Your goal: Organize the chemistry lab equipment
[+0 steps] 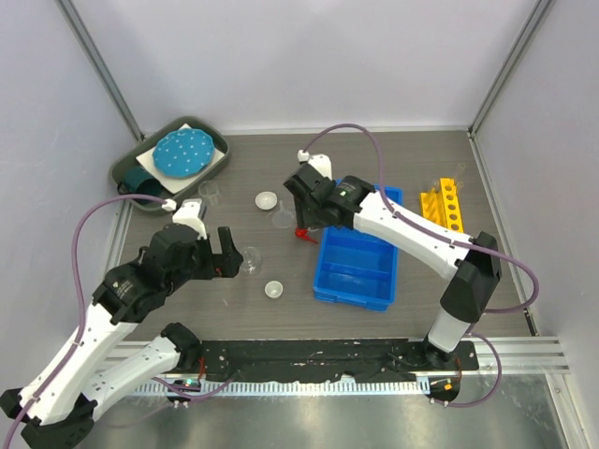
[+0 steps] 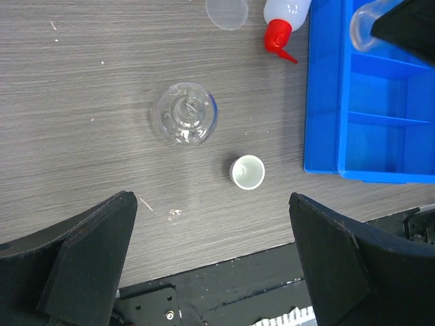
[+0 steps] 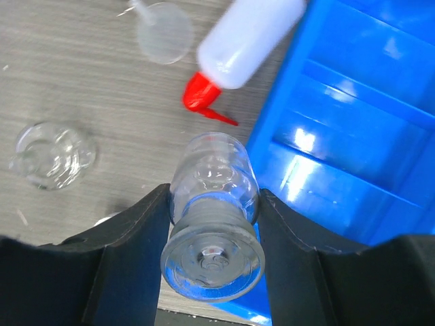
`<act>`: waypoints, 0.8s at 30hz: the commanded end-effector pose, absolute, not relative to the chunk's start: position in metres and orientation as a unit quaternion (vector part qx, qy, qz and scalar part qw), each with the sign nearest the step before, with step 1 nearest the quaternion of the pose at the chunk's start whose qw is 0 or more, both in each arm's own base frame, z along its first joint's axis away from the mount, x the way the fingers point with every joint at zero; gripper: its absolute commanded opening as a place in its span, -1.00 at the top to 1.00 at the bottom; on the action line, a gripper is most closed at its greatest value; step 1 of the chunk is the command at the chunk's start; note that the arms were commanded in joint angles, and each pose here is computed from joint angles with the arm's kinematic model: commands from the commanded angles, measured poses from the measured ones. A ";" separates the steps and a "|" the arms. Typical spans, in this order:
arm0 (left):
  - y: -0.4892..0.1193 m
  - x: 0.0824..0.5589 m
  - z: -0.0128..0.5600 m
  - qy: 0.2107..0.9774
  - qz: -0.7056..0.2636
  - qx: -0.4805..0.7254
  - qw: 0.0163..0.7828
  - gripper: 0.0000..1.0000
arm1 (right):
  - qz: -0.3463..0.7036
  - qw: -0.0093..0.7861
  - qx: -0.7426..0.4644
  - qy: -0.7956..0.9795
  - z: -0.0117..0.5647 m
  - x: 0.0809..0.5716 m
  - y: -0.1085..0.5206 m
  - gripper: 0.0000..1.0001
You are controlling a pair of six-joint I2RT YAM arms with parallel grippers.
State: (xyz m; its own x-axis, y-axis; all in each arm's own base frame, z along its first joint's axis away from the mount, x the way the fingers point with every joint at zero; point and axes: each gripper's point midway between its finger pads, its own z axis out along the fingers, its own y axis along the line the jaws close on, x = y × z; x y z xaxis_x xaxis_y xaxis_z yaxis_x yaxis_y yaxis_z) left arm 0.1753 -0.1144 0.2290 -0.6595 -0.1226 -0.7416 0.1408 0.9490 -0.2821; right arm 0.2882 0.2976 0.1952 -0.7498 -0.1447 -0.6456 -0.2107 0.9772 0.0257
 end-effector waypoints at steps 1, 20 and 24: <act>-0.127 0.181 0.240 0.885 -0.189 0.008 0.425 -0.99 | 0.035 0.367 -0.011 0.930 0.215 0.311 0.252 0.46; -0.135 0.183 0.238 0.889 -0.196 0.018 0.414 -1.00 | -0.009 0.337 0.067 0.939 0.162 0.409 0.179 0.48; -0.136 0.183 0.244 0.886 -0.201 0.019 0.418 -0.99 | -0.012 0.322 0.078 0.943 0.138 0.424 0.166 0.49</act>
State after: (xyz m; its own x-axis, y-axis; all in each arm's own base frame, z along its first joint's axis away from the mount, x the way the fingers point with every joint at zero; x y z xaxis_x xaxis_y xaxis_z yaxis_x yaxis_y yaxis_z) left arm 0.1788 -0.1271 0.2258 -0.6800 -0.1137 -0.7243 0.1657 0.9385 -0.3029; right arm 0.3960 0.1714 0.1319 -0.8232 0.1048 -0.5581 0.1412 0.9897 -0.0224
